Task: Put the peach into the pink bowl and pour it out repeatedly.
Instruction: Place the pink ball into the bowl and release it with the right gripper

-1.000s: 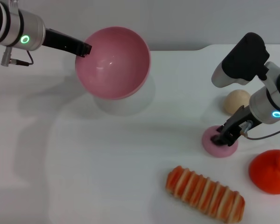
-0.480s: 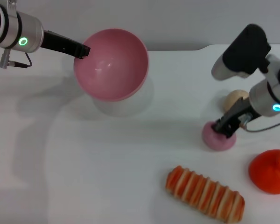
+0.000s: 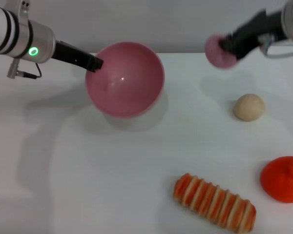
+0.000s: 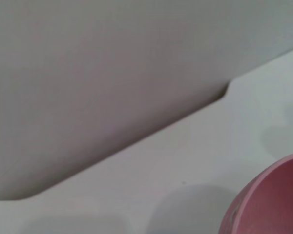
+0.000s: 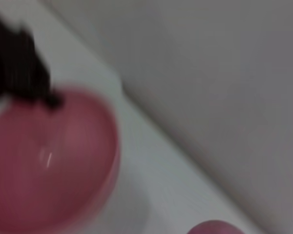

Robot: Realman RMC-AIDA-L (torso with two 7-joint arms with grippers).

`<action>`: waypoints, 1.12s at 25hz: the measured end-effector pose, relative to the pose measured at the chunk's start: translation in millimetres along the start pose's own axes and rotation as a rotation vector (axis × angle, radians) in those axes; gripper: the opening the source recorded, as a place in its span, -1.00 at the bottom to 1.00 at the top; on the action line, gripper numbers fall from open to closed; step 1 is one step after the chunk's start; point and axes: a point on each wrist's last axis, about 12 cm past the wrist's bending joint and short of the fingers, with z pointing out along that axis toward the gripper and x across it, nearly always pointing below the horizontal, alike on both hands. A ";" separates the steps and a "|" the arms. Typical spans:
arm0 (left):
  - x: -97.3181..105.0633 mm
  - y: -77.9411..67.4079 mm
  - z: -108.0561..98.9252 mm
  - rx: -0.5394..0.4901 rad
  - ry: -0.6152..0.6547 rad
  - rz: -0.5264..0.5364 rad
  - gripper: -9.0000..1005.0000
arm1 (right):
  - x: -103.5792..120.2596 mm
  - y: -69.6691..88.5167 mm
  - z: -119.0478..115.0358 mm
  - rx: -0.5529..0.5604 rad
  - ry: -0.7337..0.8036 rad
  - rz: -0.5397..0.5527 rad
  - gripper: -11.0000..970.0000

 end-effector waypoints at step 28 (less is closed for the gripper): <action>-2.2 -30.5 16.1 0.079 0.063 0.061 -0.90 | -51.4 73.5 29.5 -0.157 -0.159 -0.264 -0.67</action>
